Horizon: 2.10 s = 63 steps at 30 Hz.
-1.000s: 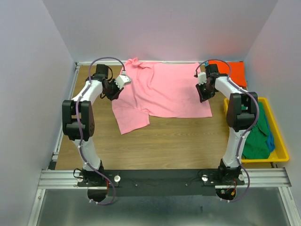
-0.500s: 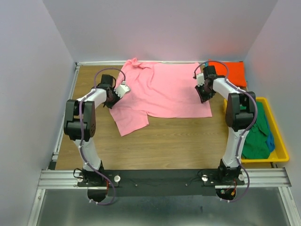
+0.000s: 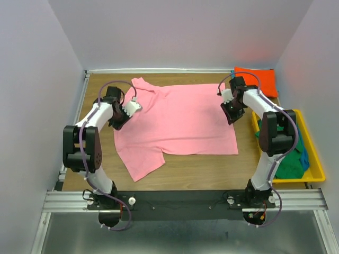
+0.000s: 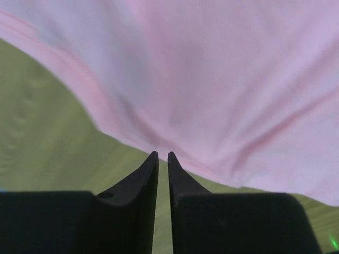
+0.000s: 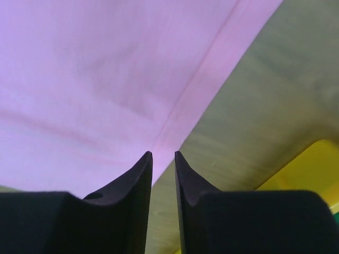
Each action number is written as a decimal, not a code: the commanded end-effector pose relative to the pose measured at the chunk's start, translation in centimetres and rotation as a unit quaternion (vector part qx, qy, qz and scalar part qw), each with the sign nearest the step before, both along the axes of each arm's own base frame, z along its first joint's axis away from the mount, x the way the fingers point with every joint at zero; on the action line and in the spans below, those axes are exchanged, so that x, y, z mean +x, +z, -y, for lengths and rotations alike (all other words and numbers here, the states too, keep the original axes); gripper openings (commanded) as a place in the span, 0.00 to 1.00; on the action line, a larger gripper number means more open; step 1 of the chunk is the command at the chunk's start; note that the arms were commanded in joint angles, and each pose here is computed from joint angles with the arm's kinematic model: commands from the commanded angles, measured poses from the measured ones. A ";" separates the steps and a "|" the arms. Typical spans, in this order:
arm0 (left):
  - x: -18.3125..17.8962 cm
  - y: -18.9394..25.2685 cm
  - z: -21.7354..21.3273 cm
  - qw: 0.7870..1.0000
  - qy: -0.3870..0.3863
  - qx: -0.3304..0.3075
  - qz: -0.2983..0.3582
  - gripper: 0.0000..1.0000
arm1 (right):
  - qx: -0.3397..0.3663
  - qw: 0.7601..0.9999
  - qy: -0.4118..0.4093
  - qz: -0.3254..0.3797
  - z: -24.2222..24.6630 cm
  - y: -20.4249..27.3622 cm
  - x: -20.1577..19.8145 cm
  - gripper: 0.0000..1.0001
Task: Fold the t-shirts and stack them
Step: Flatten the tshirt out
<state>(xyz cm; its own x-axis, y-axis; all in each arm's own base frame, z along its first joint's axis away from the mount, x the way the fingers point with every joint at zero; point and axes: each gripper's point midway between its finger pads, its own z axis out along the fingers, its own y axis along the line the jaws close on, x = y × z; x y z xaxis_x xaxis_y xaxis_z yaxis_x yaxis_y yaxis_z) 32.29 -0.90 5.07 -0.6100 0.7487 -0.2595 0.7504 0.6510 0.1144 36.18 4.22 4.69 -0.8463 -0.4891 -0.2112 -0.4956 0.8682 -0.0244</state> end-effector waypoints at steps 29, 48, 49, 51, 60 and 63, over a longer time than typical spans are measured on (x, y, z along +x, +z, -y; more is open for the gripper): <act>-3.4 0.7 0.9 0.994 0.022 -0.101 -0.027 0.17 | 0.043 0.999 0.032 -0.010 -1.5 -0.4 -0.7 0.31; 26.4 11.2 9.0 0.939 0.078 -0.285 0.175 0.46 | 0.106 0.994 -0.021 0.017 -4.7 1.1 7.1 0.31; 26.4 10.5 9.5 0.939 0.079 -0.287 0.173 0.47 | 0.108 0.994 -0.022 0.014 -4.7 0.9 7.0 0.31; 26.7 8.6 10.0 0.938 0.087 -0.289 0.168 0.52 | 0.108 0.994 -0.023 0.006 -4.8 0.4 6.8 0.31; 27.8 1.9 10.8 0.948 0.113 -0.266 0.137 0.52 | 0.109 0.994 -0.028 -0.012 -4.9 -0.9 6.4 0.31; 27.9 0.6 10.5 0.951 0.121 -0.250 0.134 0.52 | 0.108 0.994 -0.027 -0.014 -4.8 -1.1 6.2 0.31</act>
